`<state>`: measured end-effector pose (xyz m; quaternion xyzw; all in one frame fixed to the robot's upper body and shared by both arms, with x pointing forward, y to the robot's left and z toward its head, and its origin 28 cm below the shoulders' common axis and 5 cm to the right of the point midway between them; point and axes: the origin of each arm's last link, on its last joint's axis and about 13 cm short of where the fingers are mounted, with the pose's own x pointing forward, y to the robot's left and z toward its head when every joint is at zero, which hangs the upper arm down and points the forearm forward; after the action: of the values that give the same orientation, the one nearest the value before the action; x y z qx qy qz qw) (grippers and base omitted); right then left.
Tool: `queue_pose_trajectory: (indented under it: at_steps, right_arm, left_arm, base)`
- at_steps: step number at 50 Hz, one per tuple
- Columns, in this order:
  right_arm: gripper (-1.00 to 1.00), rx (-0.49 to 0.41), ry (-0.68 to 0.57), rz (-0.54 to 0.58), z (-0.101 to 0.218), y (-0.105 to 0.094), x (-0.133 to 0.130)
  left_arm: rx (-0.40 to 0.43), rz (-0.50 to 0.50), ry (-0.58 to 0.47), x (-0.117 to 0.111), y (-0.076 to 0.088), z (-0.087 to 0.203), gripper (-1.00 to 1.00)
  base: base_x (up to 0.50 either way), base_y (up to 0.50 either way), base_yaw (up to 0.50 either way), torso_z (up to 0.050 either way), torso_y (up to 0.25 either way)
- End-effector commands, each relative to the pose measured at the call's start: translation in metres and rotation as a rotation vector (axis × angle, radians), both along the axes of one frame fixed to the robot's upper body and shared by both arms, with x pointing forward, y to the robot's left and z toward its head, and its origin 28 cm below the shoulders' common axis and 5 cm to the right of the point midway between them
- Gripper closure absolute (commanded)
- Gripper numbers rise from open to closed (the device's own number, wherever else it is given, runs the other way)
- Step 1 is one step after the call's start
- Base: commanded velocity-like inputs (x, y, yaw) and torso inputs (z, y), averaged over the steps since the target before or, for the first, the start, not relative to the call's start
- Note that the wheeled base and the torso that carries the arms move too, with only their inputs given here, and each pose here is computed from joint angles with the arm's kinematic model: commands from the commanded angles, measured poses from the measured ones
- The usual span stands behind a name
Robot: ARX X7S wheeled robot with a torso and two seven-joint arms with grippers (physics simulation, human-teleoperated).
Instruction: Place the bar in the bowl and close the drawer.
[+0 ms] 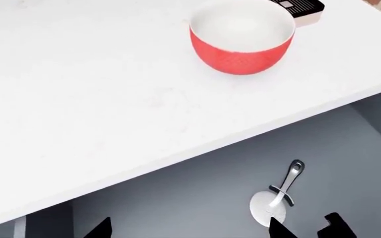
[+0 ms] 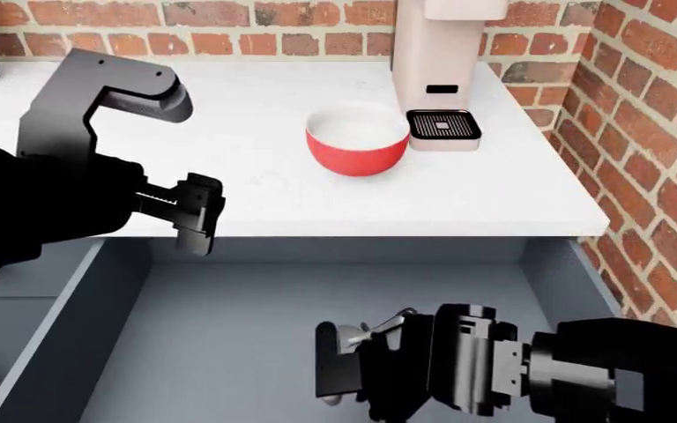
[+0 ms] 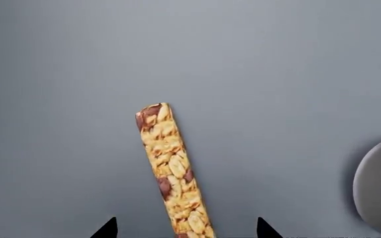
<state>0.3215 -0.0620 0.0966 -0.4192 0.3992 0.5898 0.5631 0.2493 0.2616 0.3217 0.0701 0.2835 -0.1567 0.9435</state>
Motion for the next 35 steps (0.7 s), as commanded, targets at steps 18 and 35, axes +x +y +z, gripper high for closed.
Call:
queue_pose_trajectory:
  at_steps: [18,35]
  right_arm:
    - [-1.00,0.030,-0.027,-0.009,-0.016,0.010,0.011]
    - [-1.00,0.006,0.014,0.055,-0.024,0.017,-0.001]
  left_arm:
    - [0.001,0.002,0.006,0.001,0.002,-0.002,-1.00]
    - [0.002,0.001,0.011,0.002,0.002,-0.005,-1.00]
  base:
    - [0.00,0.00,0.00,0.000,0.000]
    - [0.00,0.00,0.00,0.000,0.000]
